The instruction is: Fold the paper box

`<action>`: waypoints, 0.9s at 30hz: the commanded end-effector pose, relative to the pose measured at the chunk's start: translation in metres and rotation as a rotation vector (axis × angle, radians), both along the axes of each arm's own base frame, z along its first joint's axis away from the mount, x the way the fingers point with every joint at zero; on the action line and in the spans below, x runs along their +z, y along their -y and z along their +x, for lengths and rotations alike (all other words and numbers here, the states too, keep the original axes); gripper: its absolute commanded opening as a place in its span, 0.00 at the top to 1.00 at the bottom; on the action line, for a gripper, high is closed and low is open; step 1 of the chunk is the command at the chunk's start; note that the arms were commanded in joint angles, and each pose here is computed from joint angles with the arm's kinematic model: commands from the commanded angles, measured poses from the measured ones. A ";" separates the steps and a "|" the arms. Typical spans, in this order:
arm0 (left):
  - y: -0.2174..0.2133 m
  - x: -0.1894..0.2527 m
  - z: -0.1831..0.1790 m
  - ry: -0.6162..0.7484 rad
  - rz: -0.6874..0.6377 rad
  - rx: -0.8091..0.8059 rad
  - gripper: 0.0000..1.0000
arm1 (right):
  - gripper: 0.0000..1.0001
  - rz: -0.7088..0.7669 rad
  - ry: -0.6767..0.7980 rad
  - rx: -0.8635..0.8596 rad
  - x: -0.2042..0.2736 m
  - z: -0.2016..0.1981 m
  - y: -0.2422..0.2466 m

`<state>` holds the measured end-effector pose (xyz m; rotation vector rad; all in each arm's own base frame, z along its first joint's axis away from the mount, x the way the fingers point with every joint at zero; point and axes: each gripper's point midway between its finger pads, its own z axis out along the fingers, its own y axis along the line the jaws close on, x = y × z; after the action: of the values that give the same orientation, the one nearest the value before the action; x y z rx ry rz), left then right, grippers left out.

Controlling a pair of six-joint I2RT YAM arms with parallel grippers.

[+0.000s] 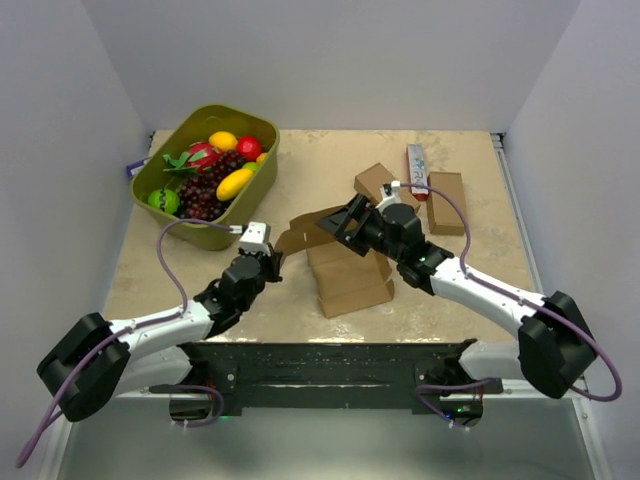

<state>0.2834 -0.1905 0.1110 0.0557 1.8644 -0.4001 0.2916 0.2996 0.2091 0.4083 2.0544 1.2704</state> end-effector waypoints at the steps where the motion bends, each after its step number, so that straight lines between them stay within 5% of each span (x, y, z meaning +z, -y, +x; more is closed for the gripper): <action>1: 0.005 0.023 0.000 0.110 -0.046 -0.051 1.00 | 0.14 0.111 0.015 -0.136 0.016 0.030 0.008; 19: 0.005 0.015 -0.018 0.176 0.008 -0.169 1.00 | 0.18 0.064 -0.048 -0.294 -0.032 0.080 0.047; 27: 0.000 0.009 -0.017 0.144 0.021 -0.138 1.00 | 0.44 0.001 -0.052 -0.312 -0.054 0.074 0.058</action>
<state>0.2611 -0.1924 0.1067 0.2604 1.7711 -0.4588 0.3591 0.2511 0.1450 0.7604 2.0083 1.1207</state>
